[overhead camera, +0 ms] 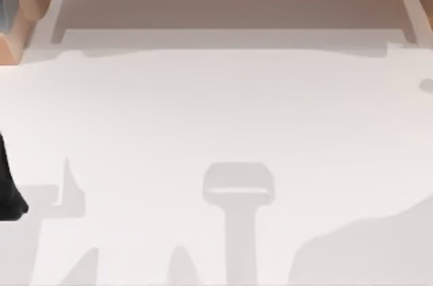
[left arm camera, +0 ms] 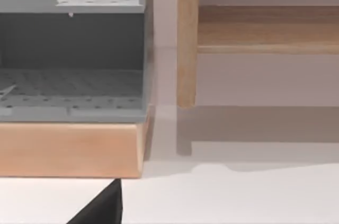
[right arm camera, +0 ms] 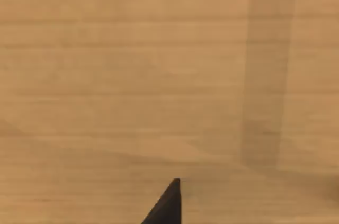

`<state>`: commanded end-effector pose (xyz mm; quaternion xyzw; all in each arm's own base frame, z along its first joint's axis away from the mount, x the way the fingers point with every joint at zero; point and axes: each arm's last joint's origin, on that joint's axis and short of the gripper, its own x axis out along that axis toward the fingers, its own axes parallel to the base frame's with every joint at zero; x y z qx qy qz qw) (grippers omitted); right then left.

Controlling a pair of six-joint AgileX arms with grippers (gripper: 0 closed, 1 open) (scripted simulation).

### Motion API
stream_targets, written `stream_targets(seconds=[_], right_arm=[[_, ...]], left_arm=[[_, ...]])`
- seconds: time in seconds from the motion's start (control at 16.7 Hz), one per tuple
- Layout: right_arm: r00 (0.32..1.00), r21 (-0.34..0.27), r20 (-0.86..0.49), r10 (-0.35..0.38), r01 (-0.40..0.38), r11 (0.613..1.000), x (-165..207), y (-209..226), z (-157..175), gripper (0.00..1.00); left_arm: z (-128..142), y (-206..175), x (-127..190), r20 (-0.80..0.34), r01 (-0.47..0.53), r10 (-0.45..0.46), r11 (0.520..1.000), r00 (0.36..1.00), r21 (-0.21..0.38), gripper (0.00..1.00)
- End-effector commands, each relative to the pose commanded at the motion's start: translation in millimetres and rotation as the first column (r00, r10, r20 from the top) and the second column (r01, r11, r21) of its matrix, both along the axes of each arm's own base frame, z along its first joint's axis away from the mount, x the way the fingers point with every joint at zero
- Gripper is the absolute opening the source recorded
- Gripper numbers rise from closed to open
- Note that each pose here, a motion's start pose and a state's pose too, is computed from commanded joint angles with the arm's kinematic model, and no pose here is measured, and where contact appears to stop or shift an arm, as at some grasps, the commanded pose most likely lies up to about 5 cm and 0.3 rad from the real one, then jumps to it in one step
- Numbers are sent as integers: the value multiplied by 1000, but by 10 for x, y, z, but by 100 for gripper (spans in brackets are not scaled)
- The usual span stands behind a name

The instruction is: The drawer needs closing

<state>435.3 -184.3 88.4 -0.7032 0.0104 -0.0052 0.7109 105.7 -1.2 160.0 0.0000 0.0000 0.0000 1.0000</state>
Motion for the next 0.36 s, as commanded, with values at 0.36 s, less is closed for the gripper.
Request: stream_targets(seconds=[0.36], right_arm=[[1000, 0, 0, 0, 0, 1000, 0, 0, 0, 100]], left_arm=[[0, 0, 0, 0, 0, 0, 1000, 1000, 0, 100]])
